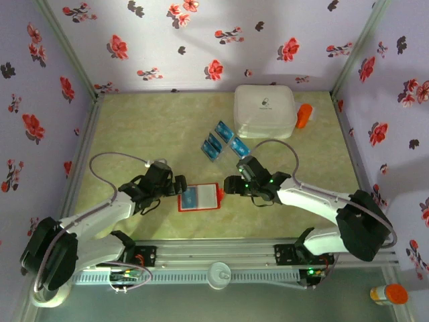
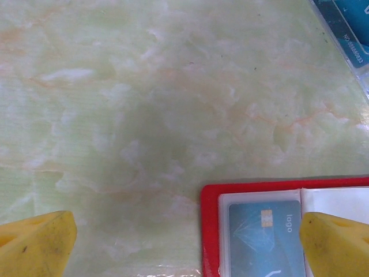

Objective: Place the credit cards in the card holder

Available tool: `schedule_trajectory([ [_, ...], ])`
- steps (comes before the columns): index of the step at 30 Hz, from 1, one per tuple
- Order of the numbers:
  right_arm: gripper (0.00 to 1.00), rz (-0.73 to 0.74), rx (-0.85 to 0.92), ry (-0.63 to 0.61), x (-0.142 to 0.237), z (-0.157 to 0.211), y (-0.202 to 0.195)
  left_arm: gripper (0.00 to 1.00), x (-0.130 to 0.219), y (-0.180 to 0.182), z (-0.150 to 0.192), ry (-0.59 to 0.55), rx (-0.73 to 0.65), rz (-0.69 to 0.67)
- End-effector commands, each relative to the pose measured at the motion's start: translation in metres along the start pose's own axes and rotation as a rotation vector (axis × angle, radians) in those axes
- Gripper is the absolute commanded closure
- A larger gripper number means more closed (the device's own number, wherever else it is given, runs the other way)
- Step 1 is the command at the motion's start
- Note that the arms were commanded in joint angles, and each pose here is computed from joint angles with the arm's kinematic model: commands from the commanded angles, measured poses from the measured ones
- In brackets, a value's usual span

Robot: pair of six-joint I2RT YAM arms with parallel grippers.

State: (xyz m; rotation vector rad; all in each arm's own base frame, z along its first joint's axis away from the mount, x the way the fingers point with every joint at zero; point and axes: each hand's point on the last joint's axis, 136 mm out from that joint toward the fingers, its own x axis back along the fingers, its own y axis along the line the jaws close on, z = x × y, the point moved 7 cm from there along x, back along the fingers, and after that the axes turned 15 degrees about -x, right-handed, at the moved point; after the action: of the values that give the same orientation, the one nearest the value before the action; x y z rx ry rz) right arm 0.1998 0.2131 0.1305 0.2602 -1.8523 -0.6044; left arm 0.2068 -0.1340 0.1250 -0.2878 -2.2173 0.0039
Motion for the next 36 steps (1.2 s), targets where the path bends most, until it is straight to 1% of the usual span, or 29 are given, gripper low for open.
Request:
schedule_trajectory([
  [1,0.32,-0.053,0.005,0.031,-0.005,-0.002,0.013,0.0,-0.005,-0.002,0.0,0.004,0.015,0.018],
  [8,0.36,-0.068,0.019,0.074,-0.024,0.004,0.025,0.0,-0.015,-0.012,-0.005,0.022,0.022,0.063],
  [11,0.43,-0.056,0.02,0.086,-0.032,0.007,0.025,0.0,-0.019,-0.016,-0.006,0.035,0.024,0.083],
  [13,0.53,-0.044,0.018,0.087,-0.036,0.008,0.022,0.0,-0.022,-0.019,-0.005,0.043,0.026,0.096],
  [15,0.71,-0.027,0.014,0.082,-0.037,0.009,0.017,0.0,-0.025,-0.022,-0.004,0.05,0.03,0.11],
  [17,0.83,-0.017,0.013,0.082,-0.038,0.011,0.013,0.0,-0.028,-0.025,-0.001,0.058,0.042,0.122],
  [18,0.88,-0.014,0.012,0.08,-0.037,0.011,0.011,0.0,-0.029,-0.028,0.0,0.055,0.049,0.131],
  [21,0.96,-0.008,0.007,0.073,-0.036,0.013,0.007,0.0,-0.033,-0.034,0.004,0.059,0.049,0.146],
  [25,1.0,-0.006,0.005,0.064,-0.033,0.013,0.004,0.0,-0.036,-0.041,0.006,0.056,0.042,0.16],
  [36,1.0,-0.006,0.002,0.068,-0.034,0.014,0.003,0.0,-0.039,-0.049,0.005,0.051,0.027,0.166],
])
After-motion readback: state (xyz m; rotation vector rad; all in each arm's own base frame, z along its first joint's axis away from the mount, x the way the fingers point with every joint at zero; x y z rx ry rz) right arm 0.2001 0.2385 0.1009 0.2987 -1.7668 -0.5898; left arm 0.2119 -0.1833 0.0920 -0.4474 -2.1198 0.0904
